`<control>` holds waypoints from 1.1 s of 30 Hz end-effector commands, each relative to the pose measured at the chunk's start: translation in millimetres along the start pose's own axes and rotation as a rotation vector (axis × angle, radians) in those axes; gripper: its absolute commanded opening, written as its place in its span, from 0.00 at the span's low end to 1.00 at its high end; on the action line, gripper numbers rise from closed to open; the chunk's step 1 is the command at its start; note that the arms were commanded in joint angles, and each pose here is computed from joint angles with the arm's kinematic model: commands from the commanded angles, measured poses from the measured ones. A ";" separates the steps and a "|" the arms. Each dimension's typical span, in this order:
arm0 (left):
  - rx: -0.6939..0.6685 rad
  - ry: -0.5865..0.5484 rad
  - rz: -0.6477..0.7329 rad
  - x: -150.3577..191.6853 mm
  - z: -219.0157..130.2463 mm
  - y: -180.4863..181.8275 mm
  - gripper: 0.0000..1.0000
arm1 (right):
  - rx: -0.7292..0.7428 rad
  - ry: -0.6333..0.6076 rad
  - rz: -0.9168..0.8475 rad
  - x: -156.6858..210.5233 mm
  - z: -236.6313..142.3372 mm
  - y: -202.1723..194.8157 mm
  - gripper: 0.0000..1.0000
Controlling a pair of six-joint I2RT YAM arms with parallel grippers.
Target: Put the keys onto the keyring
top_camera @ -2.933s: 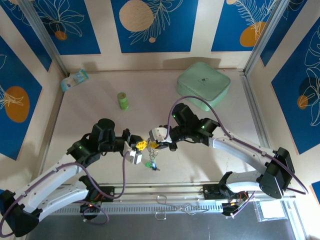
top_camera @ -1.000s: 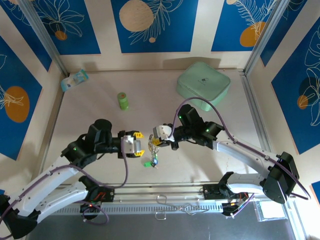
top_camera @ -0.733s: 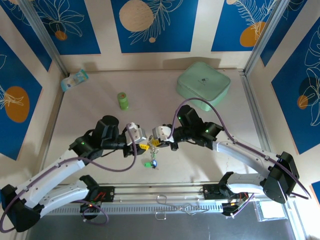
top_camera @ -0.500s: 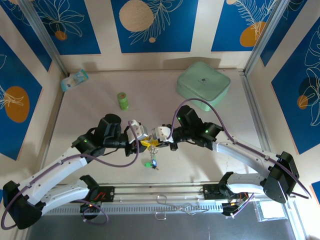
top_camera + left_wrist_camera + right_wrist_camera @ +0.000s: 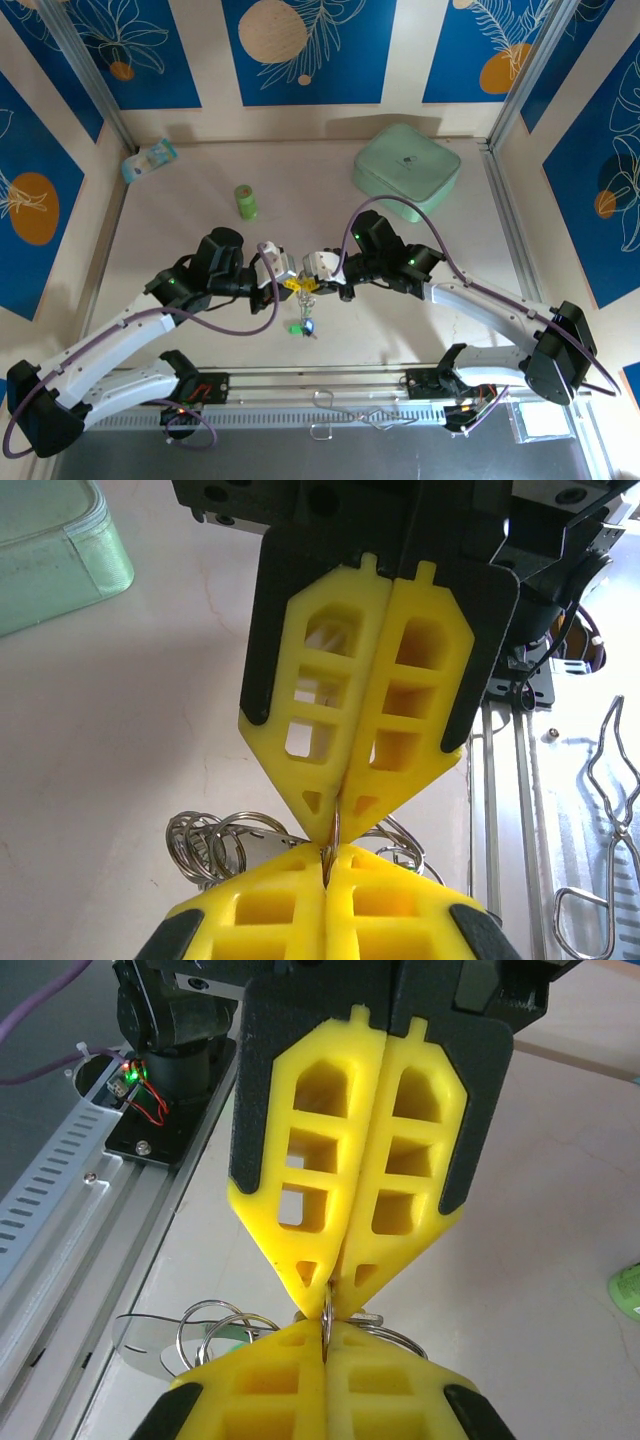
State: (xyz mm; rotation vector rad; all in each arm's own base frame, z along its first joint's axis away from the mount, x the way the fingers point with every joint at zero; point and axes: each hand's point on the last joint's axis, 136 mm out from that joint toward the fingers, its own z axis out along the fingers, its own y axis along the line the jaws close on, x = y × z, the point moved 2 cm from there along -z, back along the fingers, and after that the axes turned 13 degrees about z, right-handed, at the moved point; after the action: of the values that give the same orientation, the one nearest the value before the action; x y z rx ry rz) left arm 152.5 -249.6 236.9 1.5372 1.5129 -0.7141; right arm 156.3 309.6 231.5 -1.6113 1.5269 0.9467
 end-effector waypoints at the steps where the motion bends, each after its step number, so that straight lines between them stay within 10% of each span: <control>1: -0.036 -0.107 0.092 -24.6 -5.7 2.5 0.00 | -0.044 -0.034 0.020 -10.7 -2.3 3.2 0.04; 12: -0.118 -0.059 0.187 4.8 3.5 2.1 0.00 | -0.043 -0.067 0.082 2.6 -3.4 1.8 0.35; 33: -0.110 -0.067 0.223 13.3 9.2 -2.5 0.00 | -0.019 -0.067 0.071 12.9 -1.8 0.3 0.36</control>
State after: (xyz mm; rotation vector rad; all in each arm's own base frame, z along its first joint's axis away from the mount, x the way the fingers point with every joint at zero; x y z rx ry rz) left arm 155.3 -246.7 207.8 1.5668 1.3562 -0.5355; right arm 157.0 295.9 217.2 -1.5180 1.5648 1.0382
